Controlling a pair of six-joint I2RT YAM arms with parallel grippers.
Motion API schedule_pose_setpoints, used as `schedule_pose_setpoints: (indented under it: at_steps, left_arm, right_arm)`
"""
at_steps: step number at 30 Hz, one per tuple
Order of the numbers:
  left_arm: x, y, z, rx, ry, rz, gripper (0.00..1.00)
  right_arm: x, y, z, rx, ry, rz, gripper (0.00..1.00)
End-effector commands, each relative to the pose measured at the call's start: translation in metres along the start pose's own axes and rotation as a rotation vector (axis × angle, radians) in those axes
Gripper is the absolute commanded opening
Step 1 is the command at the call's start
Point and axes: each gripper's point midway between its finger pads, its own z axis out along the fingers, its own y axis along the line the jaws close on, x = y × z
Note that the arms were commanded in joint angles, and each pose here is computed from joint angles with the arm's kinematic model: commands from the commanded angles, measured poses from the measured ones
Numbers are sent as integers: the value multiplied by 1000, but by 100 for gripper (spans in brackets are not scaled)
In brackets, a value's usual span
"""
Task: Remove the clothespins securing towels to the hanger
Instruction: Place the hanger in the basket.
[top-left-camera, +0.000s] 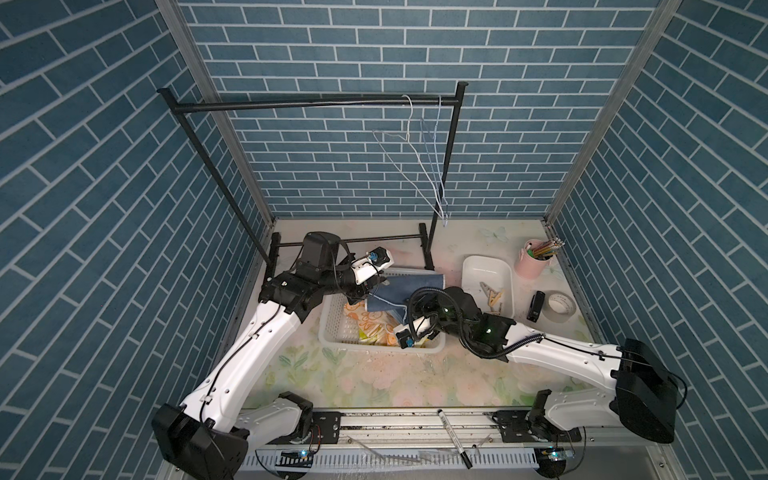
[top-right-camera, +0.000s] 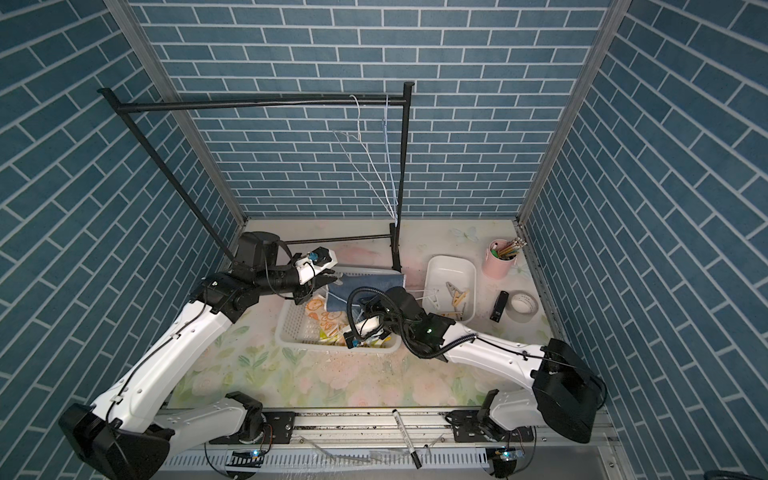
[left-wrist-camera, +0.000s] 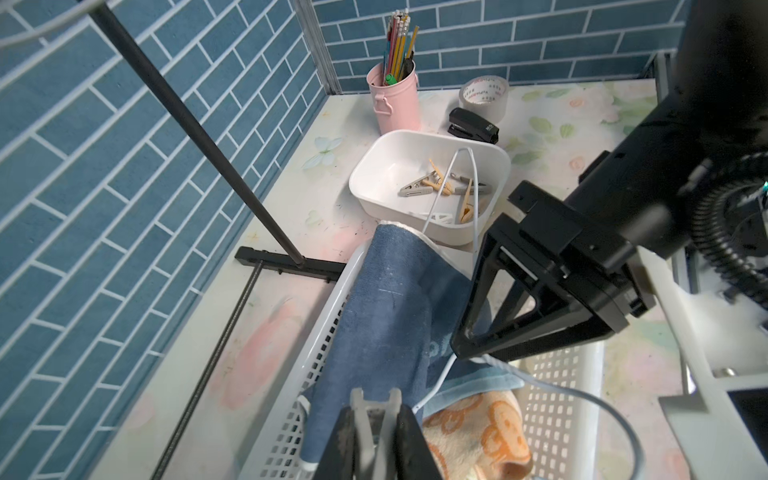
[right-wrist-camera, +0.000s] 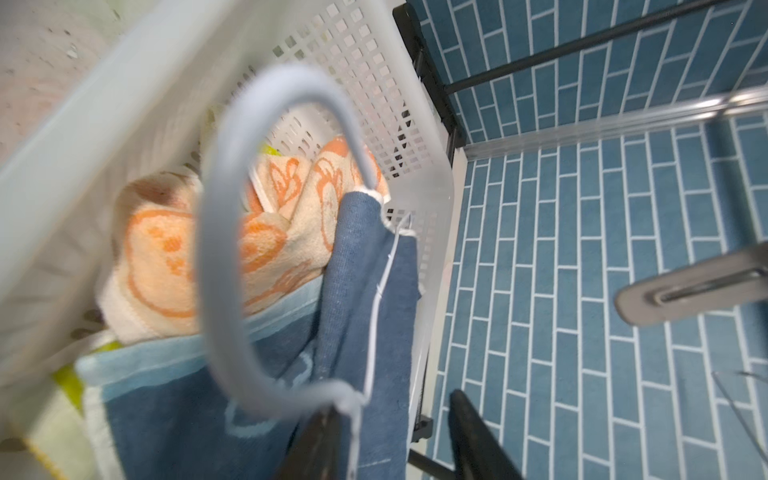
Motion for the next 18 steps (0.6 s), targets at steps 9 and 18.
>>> schedule_pose_setpoints:
  at_steps: [9, 18]
  left_arm:
    - [-30, 14, 14, 9, -293, -369, 14]
    - [-31, 16, 25, 74, -372, -642, 7]
  right_arm:
    - [31, 8, -66, 6, 168, 269, 61]
    - [-3, -93, -75, 327, -113, 626, 64]
